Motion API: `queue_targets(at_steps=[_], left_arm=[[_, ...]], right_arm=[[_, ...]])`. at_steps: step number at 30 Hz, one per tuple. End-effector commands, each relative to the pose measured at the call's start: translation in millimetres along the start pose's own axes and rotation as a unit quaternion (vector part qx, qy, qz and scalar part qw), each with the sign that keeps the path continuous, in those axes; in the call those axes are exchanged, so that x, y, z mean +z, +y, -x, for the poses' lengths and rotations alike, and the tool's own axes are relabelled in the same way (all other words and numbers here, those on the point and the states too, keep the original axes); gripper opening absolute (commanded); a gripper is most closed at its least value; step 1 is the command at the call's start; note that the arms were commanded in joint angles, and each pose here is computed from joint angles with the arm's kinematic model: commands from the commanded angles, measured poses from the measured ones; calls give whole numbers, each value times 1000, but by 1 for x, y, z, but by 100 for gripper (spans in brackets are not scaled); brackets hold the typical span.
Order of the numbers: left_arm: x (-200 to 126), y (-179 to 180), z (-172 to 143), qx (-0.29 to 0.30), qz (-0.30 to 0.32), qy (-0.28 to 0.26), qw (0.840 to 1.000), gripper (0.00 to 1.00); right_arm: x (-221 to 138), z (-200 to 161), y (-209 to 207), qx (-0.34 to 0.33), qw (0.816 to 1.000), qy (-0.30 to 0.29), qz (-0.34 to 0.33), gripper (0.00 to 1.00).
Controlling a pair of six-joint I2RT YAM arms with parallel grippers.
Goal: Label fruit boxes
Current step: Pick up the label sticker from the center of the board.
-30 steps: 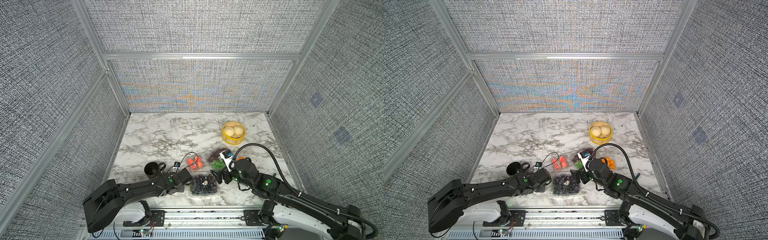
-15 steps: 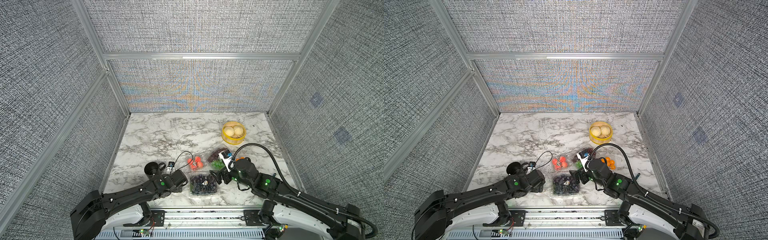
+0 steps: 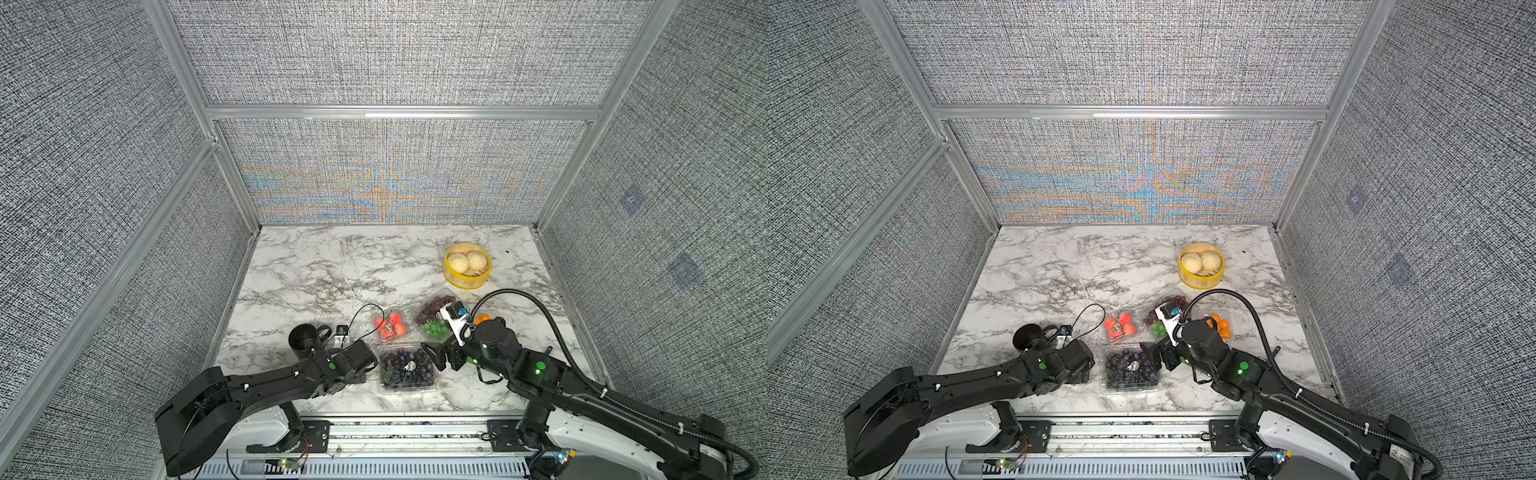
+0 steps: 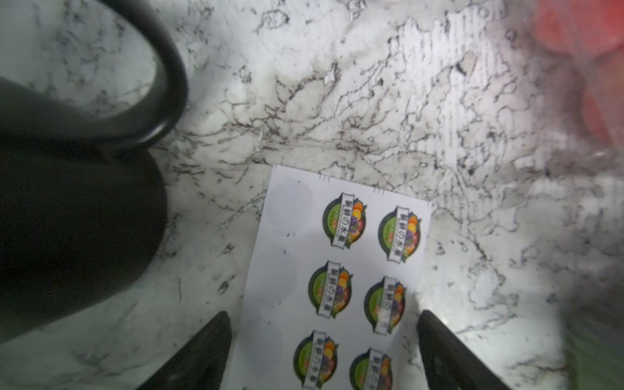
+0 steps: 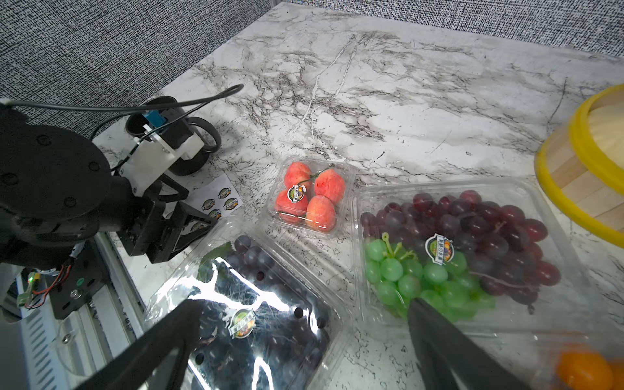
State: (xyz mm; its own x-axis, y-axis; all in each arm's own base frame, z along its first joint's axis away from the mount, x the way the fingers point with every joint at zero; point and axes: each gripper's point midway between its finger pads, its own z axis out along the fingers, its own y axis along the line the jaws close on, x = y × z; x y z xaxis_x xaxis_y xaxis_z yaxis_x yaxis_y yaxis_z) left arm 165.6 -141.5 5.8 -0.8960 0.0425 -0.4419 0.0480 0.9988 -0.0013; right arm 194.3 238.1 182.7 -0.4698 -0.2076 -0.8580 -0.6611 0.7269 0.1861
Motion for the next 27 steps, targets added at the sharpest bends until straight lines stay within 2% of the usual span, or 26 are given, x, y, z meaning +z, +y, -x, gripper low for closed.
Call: queue_targets(at_steps=[1, 4, 6, 8, 12, 15, 20, 27], left_arm=[[5, 15, -40, -5, 17, 84, 996, 78], [6, 20, -47, -17, 26, 95, 995, 72], [8, 19, -50, -13, 26, 104, 994, 64], [11, 16, -52, -7, 28, 115, 993, 48], [12, 14, -49, -2, 36, 115, 993, 45], [4, 4, -32, -9, 8, 83, 996, 38], [-29, -7, 13, -9, -31, -4, 999, 36], [-85, -39, 75, -16, -134, -125, 983, 36]], right_arm=[[-2, 2, 1, 1, 1000, -5, 4, 99], [-4, 2, 3, 2, 1000, -8, 11, 99], [-5, 2, 4, 2, 1000, -10, 15, 99], [-7, 2, 4, 2, 1000, -13, 16, 99], [-9, 4, 5, 2, 1000, -20, 18, 99], [-8, 4, 9, 3, 999, -18, 29, 99], [-6, 7, 21, 9, 998, -20, 62, 99], [-3, 15, 53, 53, 986, -25, 155, 99]])
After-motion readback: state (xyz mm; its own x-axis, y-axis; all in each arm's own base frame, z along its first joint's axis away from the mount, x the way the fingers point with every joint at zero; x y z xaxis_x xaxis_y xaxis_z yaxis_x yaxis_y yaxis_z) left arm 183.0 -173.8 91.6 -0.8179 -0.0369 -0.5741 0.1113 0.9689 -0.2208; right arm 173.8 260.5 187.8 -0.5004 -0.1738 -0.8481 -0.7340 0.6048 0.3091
